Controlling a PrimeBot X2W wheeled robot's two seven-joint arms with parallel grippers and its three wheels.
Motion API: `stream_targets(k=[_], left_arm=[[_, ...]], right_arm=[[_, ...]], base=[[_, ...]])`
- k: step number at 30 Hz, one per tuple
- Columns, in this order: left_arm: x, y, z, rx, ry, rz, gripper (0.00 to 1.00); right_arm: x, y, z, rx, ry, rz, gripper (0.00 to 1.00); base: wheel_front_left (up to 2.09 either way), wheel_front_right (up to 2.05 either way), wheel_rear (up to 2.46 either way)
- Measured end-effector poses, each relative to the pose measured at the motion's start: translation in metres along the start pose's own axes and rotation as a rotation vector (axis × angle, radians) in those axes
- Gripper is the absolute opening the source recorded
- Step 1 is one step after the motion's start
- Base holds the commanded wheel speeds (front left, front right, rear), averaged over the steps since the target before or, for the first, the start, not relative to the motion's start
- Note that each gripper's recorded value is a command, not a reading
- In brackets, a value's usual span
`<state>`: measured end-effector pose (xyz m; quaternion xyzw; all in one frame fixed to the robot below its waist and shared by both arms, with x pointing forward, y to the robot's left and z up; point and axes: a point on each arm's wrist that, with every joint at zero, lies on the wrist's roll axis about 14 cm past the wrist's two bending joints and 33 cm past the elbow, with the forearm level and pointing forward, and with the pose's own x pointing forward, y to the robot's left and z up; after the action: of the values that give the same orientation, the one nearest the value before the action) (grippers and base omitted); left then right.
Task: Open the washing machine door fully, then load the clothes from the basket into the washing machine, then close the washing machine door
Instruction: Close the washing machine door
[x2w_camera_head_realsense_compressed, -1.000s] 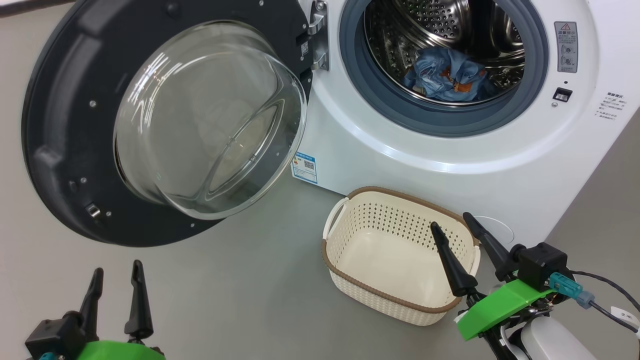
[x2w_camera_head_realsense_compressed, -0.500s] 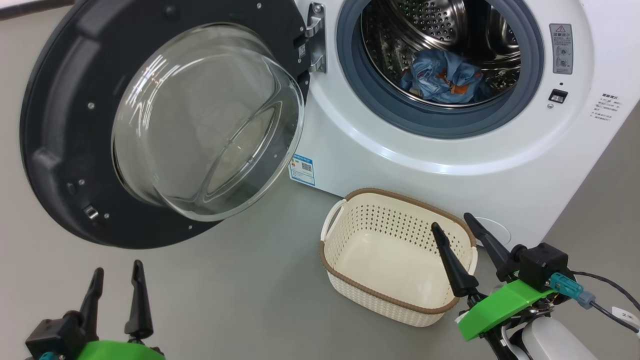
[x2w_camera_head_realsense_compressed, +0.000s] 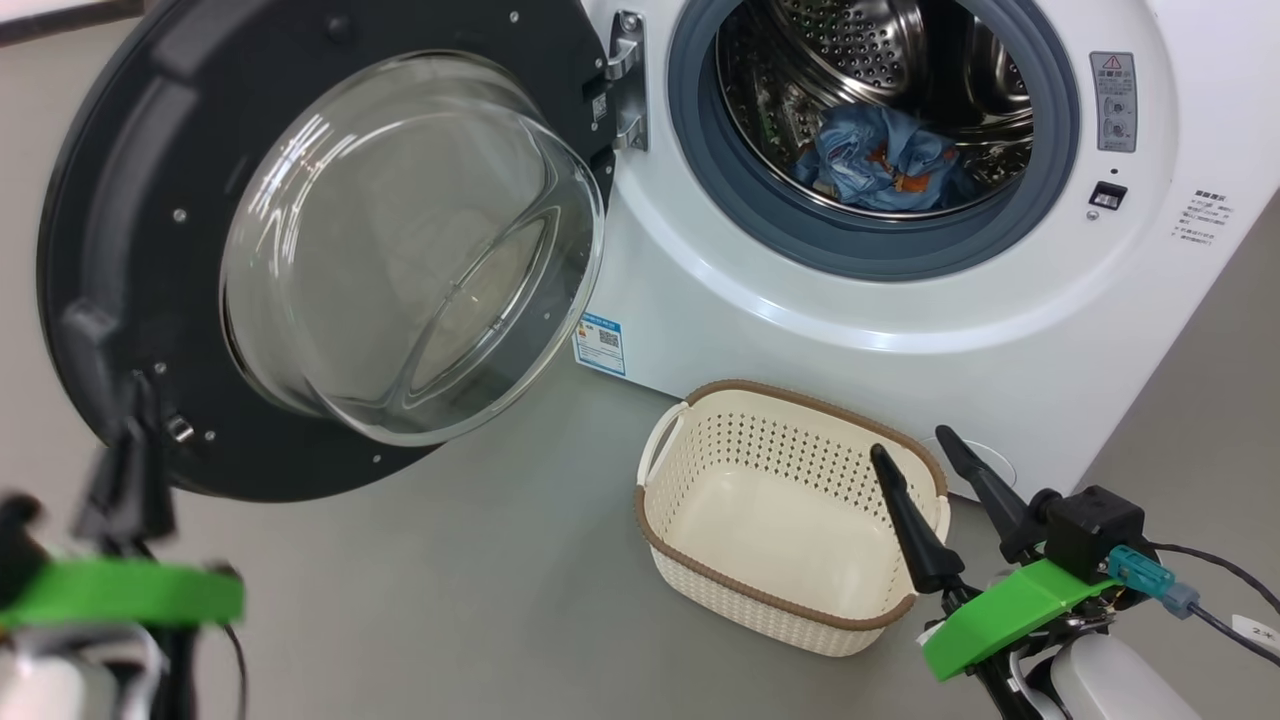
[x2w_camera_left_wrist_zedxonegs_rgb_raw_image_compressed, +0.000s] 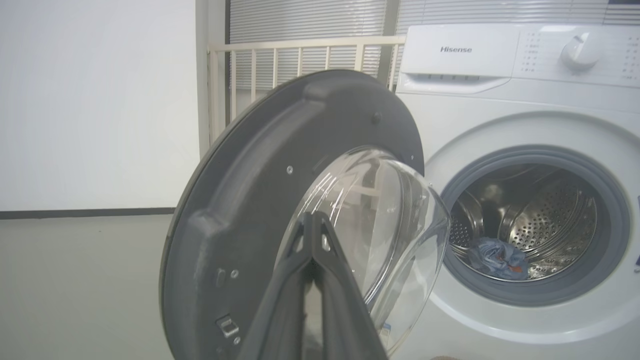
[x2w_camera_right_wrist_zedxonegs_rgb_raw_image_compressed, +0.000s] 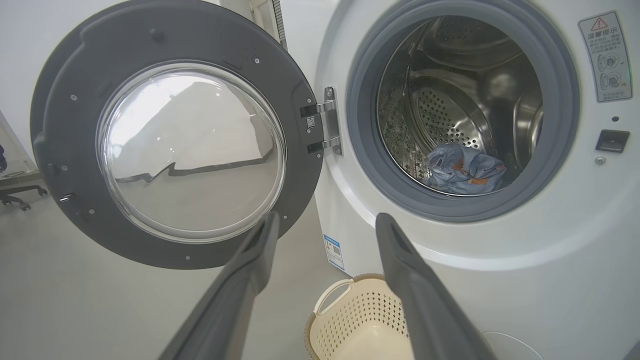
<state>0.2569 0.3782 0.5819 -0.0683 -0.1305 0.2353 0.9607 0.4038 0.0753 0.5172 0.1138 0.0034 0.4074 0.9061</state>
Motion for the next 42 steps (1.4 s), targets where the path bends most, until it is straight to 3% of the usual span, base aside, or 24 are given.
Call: stream_targets(k=[7, 10, 15, 22, 27, 34, 42], left_arm=[[0.042, 0.009, 0.082, -0.105, -0.186, -0.011, 0.00], [0.056, 0.018, 0.105, -0.085, -0.226, -0.005, 0.00], [0.079, 0.053, 0.119, -0.238, -0.243, 0.085, 0.00], [0.103, 0.116, 0.100, -0.622, -0.196, 0.269, 0.00], [0.111, 0.140, 0.065, -0.874, -0.151, 0.376, 0.00], [0.118, 0.130, 0.002, -1.025, 0.015, 0.435, 0.00], [0.121, 0.117, -0.032, -1.074, 0.165, 0.439, 0.00]], right_arm=[[-0.004, -0.009, 0.000, -0.002, -0.002, -0.024, 1.00], [-0.008, -0.017, -0.001, -0.004, 0.002, -0.042, 1.00], [-0.017, -0.031, -0.001, -0.009, 0.004, -0.079, 1.00], [-0.033, -0.057, -0.002, -0.015, 0.006, -0.151, 1.00], [-0.045, -0.074, -0.005, -0.015, 0.014, -0.200, 1.00], [-0.053, -0.094, -0.002, -0.032, 0.010, -0.241, 1.00], [-0.057, -0.104, -0.005, -0.030, 0.015, -0.266, 1.00]], base=[[0.00, 0.00, 0.00], [0.00, 0.00, 0.00], [0.00, 0.00, 0.00], [0.00, 0.00, 0.00], [0.00, 0.00, 0.00], [0.00, 0.00, 0.00], [0.00, 0.00, 0.00]])
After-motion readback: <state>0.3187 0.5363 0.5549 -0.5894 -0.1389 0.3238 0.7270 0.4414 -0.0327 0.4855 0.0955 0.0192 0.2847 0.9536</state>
